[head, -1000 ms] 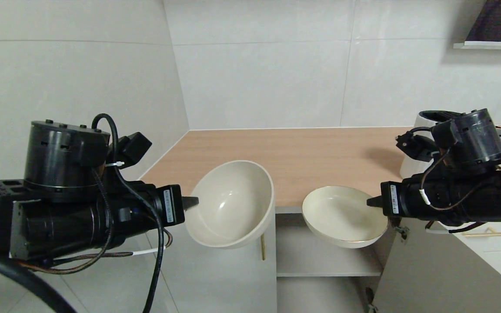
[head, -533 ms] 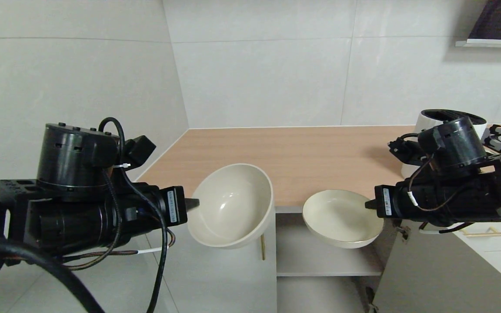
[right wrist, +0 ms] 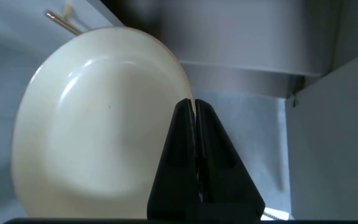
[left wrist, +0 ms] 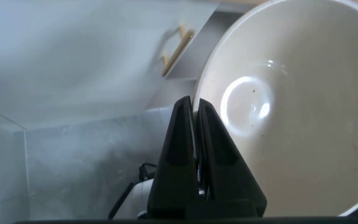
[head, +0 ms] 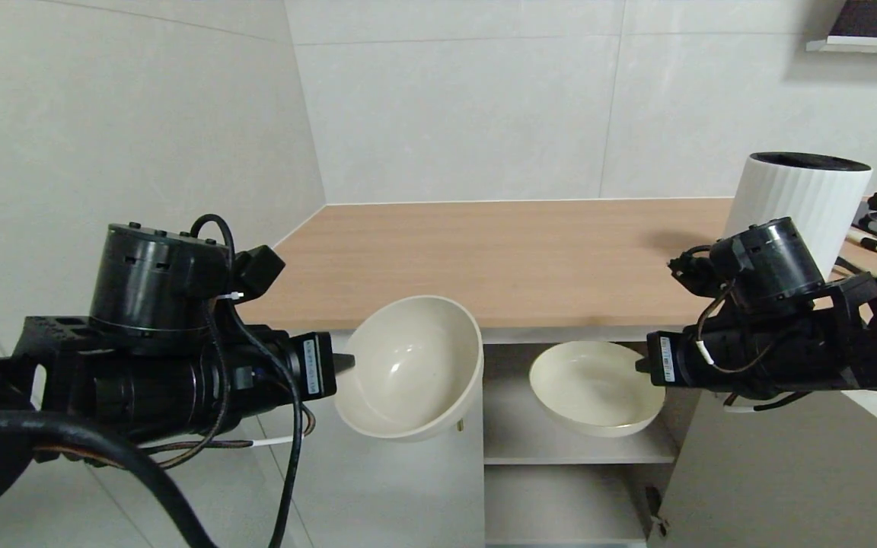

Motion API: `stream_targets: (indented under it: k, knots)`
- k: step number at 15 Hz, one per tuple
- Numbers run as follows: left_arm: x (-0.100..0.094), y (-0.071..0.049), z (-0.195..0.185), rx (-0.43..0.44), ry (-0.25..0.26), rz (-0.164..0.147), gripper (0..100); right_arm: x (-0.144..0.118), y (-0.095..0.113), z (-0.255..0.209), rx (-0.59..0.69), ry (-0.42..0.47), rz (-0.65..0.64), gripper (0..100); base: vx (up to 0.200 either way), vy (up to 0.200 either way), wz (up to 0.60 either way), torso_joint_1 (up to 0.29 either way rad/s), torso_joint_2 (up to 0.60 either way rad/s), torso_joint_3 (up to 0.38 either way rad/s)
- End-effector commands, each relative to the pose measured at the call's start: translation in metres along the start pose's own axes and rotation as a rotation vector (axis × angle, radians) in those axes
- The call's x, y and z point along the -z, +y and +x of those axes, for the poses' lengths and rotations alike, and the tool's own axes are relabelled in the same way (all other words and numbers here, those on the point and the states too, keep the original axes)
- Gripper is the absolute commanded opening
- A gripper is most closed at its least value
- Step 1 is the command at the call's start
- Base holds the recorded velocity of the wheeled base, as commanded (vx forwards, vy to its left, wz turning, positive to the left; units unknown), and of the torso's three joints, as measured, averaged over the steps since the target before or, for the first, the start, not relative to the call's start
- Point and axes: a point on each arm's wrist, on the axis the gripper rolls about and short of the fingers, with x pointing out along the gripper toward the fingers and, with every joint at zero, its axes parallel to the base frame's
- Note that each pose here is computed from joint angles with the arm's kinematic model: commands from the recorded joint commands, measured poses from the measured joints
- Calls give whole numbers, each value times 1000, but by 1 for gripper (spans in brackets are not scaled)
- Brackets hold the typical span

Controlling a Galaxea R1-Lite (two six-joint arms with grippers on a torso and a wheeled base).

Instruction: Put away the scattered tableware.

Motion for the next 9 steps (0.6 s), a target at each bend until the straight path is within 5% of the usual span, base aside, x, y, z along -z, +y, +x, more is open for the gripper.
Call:
stream_targets:
  k: [1,9]
  knots:
    - [1,1,3,-5,8,-1,0,2,0,6,6,13,-2,0,0,0,0,-198,481,290]
    - [2,2,7,-12,14,-2,0,4,-2,14,25,30,-13,0,0,0,0,-170,472,295]
